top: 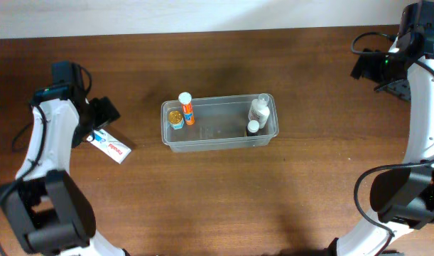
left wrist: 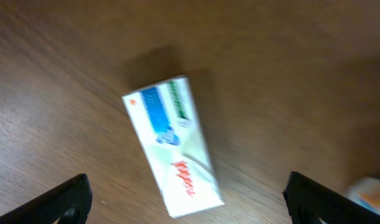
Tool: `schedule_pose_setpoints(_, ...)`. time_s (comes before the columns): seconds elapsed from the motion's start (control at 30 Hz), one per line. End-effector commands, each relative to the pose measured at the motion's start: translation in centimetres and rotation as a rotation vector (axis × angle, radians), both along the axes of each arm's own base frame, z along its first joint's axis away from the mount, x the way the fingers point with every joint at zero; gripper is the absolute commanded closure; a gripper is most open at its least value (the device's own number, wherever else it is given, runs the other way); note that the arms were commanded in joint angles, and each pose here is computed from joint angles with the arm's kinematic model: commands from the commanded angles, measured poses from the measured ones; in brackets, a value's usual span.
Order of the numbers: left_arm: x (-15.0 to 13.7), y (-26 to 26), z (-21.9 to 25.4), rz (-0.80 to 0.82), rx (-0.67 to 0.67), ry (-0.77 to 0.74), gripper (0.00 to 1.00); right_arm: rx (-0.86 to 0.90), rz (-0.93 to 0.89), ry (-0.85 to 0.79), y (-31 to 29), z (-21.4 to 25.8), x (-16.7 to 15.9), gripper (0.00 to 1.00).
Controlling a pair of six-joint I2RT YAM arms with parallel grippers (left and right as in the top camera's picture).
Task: Pack container
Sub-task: 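Lower the left gripper and close it on the Panadol box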
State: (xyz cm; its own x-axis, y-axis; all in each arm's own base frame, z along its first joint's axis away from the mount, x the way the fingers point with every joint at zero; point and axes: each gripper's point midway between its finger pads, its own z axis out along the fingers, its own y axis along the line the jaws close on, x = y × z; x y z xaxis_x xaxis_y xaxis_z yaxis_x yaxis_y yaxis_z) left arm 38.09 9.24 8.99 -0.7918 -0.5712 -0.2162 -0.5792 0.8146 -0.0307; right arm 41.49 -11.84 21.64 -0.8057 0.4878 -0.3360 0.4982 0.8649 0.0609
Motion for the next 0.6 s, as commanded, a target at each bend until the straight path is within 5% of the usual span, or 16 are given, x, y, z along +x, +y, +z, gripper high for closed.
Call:
schedule_pose_setpoints(0.0,-0.7,0.8,-2.9,-0.006,-0.04,0.088,0.01,-0.018,-0.015,-0.044,-0.3,1.8,-0.2,0.02)
schedule_pose_setpoints(0.57,-1.9,-0.5,-6.6,0.281,-0.142,0.139,0.0,-0.018,-0.015,-0.044,-0.3,1.8,-0.2,0.02)
